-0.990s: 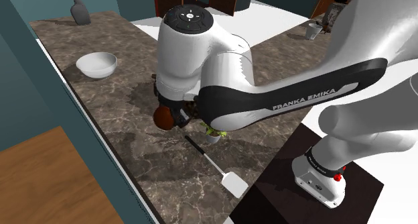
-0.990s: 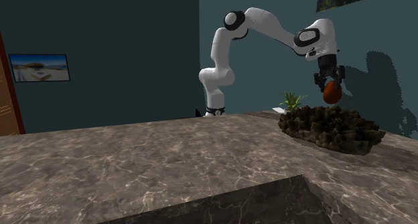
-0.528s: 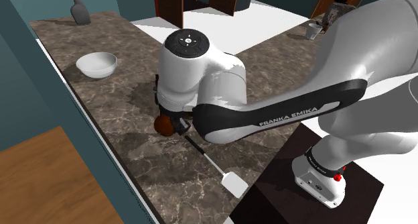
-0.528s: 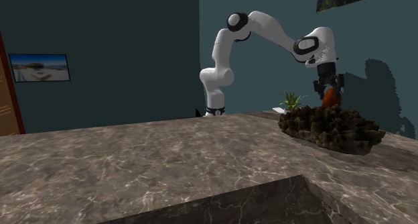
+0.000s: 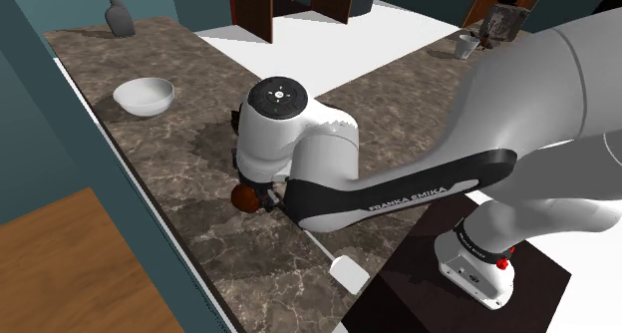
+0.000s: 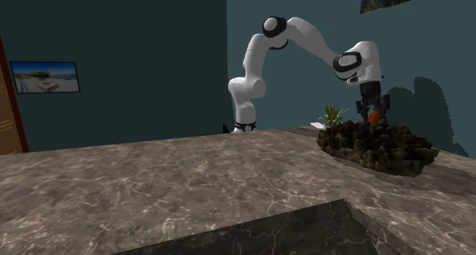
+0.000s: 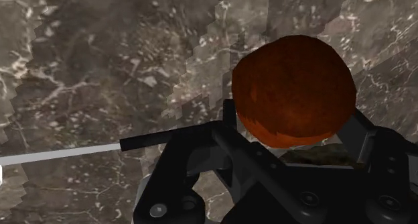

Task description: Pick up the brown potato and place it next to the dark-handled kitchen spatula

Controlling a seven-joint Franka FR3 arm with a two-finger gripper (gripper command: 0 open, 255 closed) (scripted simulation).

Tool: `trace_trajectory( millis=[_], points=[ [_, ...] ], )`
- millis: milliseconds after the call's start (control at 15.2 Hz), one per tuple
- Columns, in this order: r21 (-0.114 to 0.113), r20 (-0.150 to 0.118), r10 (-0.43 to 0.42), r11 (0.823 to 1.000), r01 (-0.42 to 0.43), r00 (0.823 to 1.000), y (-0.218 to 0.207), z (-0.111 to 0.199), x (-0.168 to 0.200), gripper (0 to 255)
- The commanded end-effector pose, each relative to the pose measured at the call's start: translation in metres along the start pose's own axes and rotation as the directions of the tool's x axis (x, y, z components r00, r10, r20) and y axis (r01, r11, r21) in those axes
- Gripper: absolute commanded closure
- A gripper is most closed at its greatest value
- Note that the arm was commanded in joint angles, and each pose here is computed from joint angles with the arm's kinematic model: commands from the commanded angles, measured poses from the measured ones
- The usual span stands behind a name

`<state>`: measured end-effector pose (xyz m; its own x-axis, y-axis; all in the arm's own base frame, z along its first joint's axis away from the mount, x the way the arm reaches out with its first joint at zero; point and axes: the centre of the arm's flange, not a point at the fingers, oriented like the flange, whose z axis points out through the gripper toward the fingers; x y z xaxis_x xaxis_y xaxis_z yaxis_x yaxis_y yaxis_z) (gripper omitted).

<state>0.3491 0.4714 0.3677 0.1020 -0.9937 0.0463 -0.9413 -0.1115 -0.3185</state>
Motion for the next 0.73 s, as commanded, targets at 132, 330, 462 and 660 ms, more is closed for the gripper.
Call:
trace_trajectory(
  millis=[132,330,462,660],
  points=[
    [0.000,0.000,0.000,1.000,0.000,1.000,0.007,0.021,0.000,255],
    [0.000,0.000,0.000,1.000,0.000,1.000,0.012,0.036,-0.001,255],
    [0.000,0.000,0.000,1.000,0.000,1.000,0.012,0.038,-0.001,255],
    [0.000,0.000,0.000,1.000,0.000,1.000,0.012,0.038,-0.001,255]
  ],
)
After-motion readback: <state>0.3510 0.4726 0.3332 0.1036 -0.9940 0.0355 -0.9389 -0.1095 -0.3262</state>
